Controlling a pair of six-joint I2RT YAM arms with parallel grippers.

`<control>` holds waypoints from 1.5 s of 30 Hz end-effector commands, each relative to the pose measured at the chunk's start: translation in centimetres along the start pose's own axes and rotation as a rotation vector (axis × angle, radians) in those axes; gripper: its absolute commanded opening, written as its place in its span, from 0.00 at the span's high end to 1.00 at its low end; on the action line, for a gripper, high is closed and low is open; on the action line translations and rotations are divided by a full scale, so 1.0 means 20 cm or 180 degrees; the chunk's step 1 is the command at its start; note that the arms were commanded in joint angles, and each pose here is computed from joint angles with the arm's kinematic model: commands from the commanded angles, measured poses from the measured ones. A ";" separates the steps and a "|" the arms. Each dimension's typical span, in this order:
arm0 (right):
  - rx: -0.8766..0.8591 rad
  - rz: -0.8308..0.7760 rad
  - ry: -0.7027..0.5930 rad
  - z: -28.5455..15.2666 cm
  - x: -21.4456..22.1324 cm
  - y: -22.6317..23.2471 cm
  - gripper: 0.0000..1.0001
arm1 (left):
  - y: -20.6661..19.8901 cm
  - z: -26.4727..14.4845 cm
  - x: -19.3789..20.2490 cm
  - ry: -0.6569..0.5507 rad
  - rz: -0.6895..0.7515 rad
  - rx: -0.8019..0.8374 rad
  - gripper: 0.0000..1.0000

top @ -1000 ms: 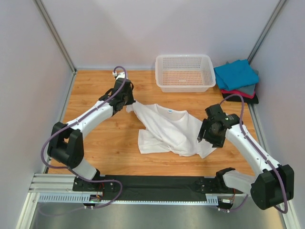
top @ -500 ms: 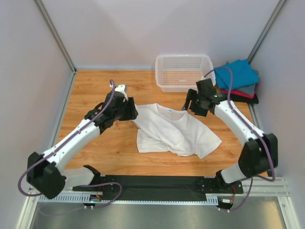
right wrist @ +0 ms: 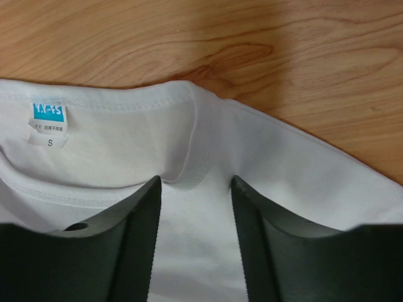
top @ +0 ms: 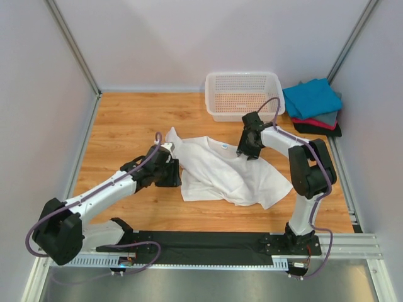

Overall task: Fold and stack the t-shirts
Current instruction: Flatten the tshirt out

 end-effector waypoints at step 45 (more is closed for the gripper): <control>0.0810 0.0964 -0.0378 -0.24 0.23 -0.65 1.00 | 0.17 -0.11 -0.01 0.0008 -0.0845 -0.1983 1.00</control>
Point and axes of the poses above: each gripper's point midway between its finger pads, its own z axis out along the fingers, its own y axis along the line the jaws close on, x = y × z, the point moved 8 cm from there along -z, back along the fingers, and after that the axes turned 9 degrees about z, right-handed, at the moved point
